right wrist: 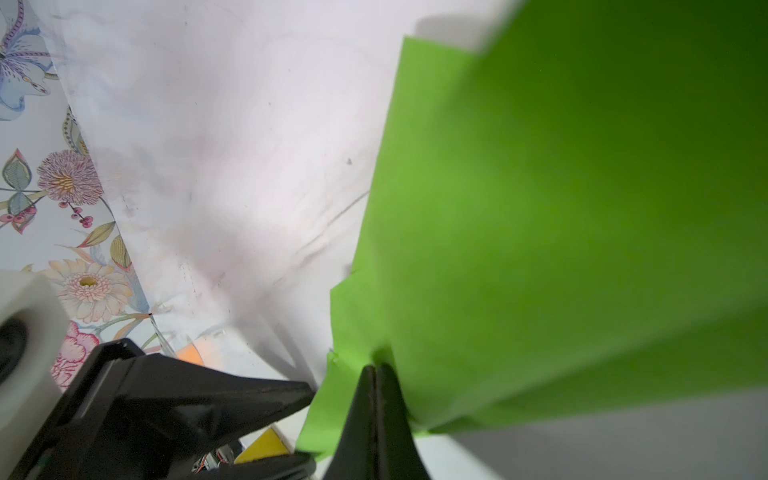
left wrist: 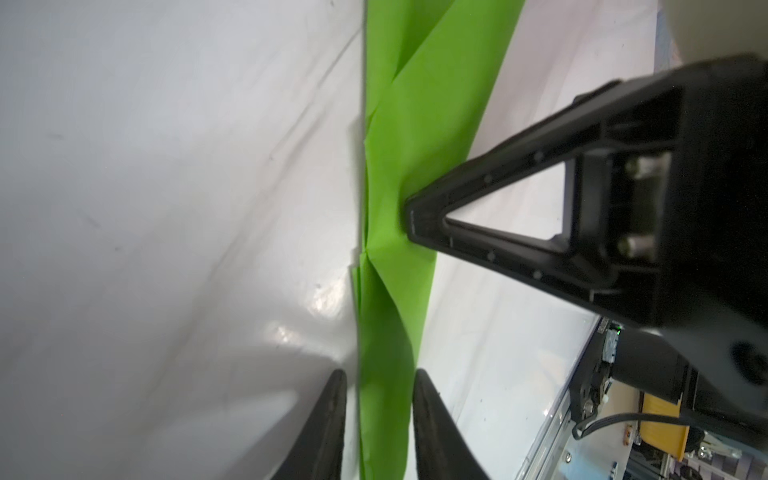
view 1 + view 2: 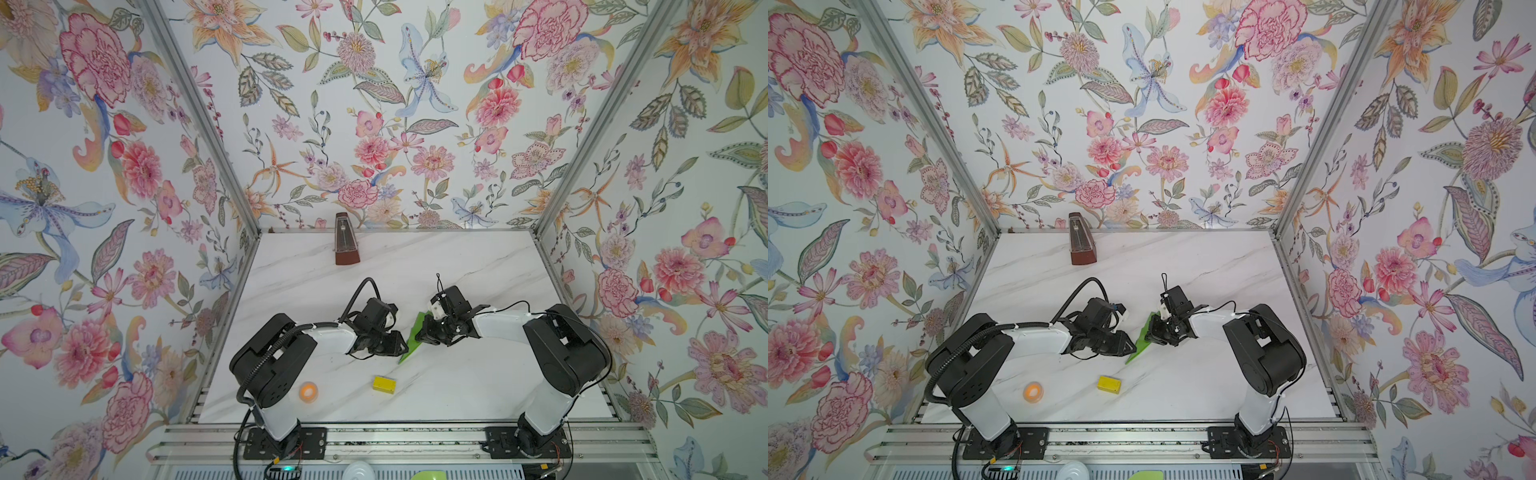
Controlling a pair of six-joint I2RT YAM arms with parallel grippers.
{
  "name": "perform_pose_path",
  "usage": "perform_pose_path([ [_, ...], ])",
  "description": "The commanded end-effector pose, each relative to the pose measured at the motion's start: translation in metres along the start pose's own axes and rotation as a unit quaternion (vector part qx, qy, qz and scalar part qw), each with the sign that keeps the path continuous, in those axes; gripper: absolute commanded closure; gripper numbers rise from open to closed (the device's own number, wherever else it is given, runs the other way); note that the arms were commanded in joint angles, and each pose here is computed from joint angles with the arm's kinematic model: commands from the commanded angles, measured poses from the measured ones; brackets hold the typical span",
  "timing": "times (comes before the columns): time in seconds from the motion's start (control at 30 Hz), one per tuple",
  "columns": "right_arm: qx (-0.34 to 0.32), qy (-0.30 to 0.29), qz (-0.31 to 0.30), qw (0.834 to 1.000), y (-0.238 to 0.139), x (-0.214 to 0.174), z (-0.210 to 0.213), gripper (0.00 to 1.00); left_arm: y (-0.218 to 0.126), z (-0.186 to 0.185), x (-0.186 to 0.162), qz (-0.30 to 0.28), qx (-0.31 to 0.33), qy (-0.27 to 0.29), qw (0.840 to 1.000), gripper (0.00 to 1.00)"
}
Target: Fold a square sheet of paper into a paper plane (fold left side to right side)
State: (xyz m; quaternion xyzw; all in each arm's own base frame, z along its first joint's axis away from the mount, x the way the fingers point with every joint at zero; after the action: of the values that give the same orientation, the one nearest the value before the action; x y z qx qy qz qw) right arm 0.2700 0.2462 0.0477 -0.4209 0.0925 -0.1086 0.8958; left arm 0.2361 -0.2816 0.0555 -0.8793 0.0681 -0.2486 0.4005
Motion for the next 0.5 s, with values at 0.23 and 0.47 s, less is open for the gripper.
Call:
perform_pose_path([
  [0.23, -0.073, 0.047, 0.003, 0.996, 0.015, -0.013, -0.041, 1.0, 0.006, -0.01, 0.005, -0.008, -0.063, -0.019, 0.998, 0.65],
  [0.47, -0.073, 0.049, 0.003, 0.996, 0.017, -0.013, -0.043, 1.0, 0.015, -0.011, 0.009, -0.011, -0.083, -0.025, 0.996, 0.7],
])
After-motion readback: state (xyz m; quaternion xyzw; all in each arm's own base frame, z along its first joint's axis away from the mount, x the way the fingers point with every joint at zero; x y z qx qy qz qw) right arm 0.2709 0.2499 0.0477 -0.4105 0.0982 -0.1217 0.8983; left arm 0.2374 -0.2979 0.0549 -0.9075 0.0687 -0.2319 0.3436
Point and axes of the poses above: each gripper's point midway between its finger pads, its own y axis out along the fingers, its own z axis along the line the jaws close on, x = y × z, the point moved 4 cm from there along -y, back along the fingers, and after that the axes turned 12 degrees about y, right-handed, at the moved point
